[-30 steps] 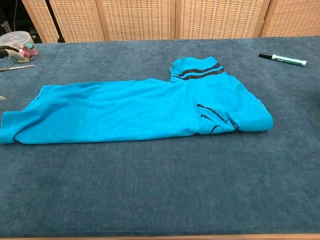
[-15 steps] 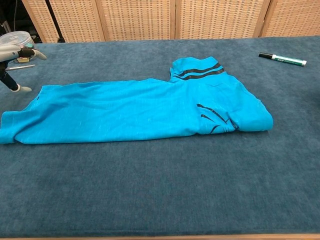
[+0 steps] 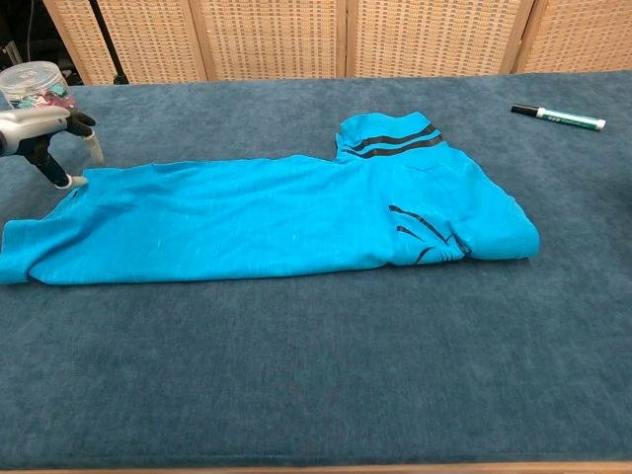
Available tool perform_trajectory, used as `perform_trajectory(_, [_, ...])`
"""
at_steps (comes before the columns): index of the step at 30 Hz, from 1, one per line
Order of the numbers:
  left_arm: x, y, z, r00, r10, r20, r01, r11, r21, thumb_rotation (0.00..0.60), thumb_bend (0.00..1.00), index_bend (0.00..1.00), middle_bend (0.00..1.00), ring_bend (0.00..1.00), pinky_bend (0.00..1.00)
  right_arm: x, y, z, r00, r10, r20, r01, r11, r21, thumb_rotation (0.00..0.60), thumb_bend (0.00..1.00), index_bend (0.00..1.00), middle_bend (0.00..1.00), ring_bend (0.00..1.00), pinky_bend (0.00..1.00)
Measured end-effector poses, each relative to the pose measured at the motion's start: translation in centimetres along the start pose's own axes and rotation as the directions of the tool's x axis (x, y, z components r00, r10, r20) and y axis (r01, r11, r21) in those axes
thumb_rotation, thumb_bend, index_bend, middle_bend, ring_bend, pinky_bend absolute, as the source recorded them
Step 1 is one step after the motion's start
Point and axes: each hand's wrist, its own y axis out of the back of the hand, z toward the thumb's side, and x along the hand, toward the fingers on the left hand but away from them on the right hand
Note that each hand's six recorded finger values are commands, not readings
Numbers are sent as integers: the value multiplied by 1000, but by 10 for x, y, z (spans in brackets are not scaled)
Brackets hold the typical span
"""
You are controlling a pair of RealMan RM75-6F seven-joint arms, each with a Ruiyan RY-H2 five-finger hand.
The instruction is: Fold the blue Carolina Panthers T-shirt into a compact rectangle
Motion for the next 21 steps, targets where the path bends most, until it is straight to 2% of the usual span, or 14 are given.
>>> perform_trajectory(8, [6, 0, 3, 1000, 14, -19, -14, 1000, -4, 600, 358, 452, 0, 0, 0, 0, 1, -1, 1000, 2, 3, -2, 1000, -4, 600, 0, 0, 0, 0, 5])
perform_trajectory(21, [11, -7, 3, 999, 6, -37, -4, 999, 44, 600, 354, 452, 0, 0, 0, 0, 2, -1, 1000, 3, 5, -3, 1000, -6, 600, 0, 0, 0, 0, 5])
